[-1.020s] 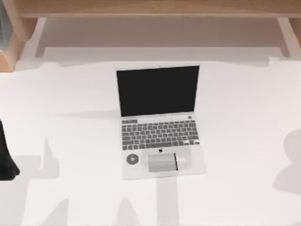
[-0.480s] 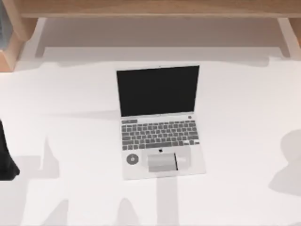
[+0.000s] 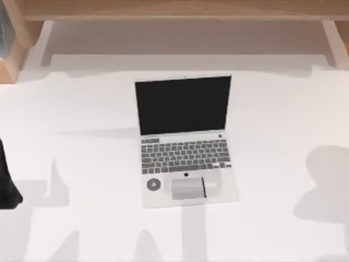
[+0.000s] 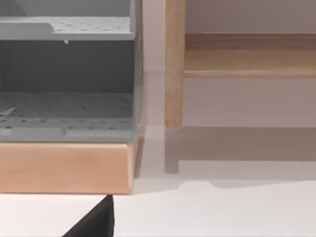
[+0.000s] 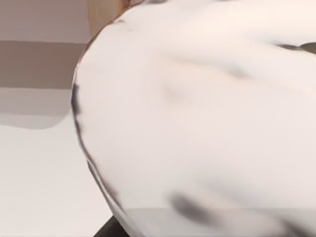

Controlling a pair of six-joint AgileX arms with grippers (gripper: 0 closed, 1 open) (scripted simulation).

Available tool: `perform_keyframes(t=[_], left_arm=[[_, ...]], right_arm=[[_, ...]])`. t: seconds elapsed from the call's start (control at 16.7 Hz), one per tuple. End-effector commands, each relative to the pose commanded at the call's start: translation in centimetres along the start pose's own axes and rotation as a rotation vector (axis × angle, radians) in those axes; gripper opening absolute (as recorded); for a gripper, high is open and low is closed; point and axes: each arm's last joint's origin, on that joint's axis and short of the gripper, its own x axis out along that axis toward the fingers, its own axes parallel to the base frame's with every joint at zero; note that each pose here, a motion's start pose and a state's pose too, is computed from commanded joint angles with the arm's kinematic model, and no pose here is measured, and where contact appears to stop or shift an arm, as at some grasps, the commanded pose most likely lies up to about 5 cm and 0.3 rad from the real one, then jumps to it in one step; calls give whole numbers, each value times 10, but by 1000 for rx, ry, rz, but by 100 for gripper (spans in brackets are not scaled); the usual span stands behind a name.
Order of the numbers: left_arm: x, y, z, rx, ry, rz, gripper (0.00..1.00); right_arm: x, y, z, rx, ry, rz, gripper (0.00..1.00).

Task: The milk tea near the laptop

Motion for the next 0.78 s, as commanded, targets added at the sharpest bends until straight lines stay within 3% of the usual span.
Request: perform_keyframes(t=[0.48,0.78], left_arm=[[0,0,0,0,0,0,100],[0,0,0,0,0,0,100]], right_arm=[[27,105,42,28,-132,178,0],[24,158,48,103,-121,214,0]])
